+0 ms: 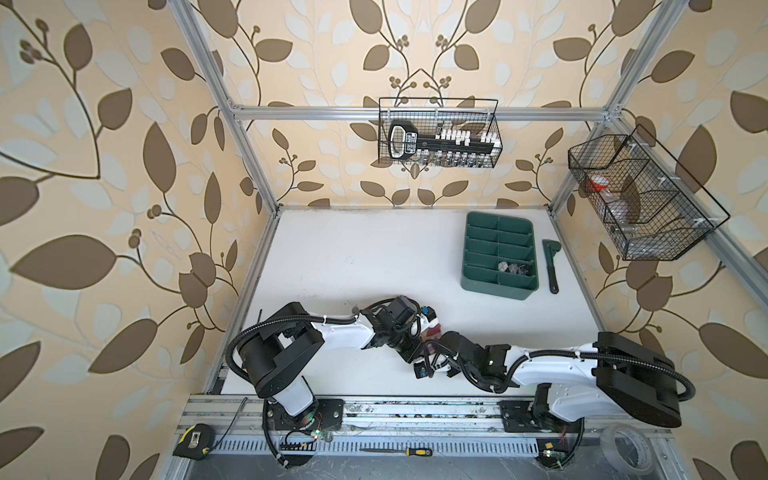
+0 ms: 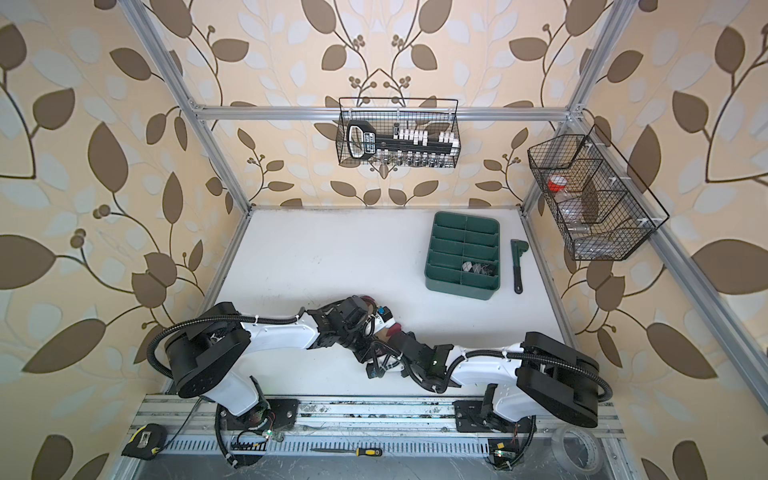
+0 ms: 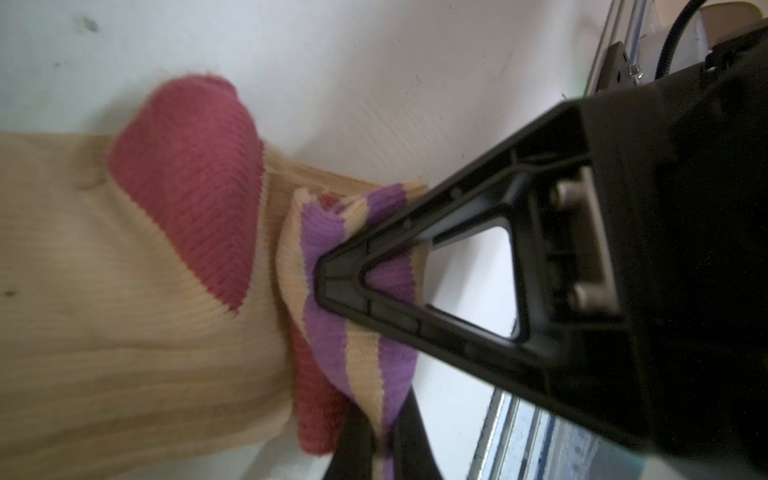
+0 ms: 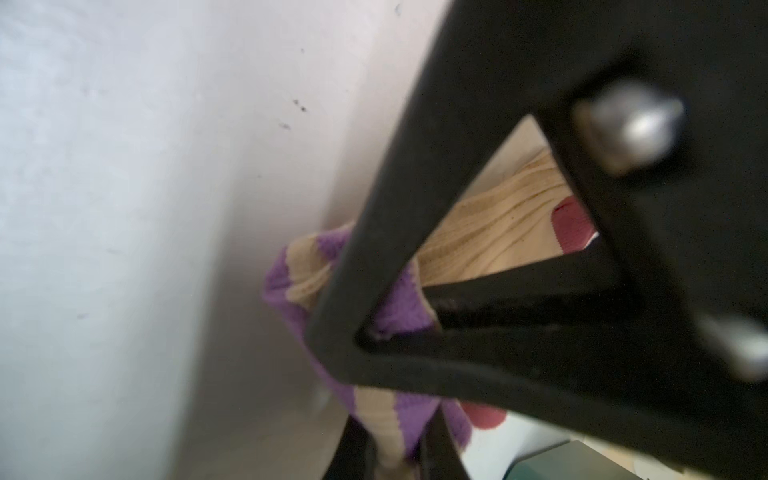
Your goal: Roll the socks
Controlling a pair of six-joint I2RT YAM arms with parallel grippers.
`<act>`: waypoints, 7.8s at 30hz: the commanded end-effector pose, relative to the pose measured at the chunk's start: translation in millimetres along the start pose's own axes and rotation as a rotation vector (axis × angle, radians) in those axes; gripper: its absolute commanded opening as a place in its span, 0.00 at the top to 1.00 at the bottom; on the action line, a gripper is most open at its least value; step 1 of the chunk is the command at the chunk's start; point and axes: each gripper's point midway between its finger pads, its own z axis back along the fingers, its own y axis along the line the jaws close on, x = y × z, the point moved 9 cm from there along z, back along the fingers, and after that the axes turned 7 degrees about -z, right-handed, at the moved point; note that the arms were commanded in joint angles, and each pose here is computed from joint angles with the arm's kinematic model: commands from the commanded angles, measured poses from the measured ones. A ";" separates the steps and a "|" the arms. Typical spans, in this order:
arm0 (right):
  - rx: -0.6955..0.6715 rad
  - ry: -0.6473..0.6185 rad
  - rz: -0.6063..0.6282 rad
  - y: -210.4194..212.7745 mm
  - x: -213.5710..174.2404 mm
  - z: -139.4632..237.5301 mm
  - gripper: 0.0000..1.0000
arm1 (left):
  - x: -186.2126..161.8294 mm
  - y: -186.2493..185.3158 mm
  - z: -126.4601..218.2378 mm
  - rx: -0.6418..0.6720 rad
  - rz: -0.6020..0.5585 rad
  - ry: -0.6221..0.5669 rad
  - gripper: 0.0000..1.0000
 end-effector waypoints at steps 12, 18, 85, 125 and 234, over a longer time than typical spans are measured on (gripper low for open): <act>0.338 0.023 -0.018 25.8 -3.8 -3.5 1.00 | 12.3 -6.5 27.1 0.112 -0.059 -0.092 0.44; 0.413 0.039 -0.071 23.7 -0.9 -2.5 1.00 | 22.1 -15.4 56.4 0.214 -0.114 -0.164 0.35; 1.220 0.225 -0.890 -75.8 3.8 -93.6 1.00 | -58.3 -63.7 14.7 1.047 -1.146 0.275 0.28; 0.953 0.125 -0.889 -119.0 -8.5 -51.6 0.30 | -61.3 -32.4 -30.8 0.922 -1.111 0.410 1.00; 0.390 0.070 -0.193 21.4 -42.8 35.7 1.00 | 61.1 29.3 14.6 0.005 0.079 0.088 0.61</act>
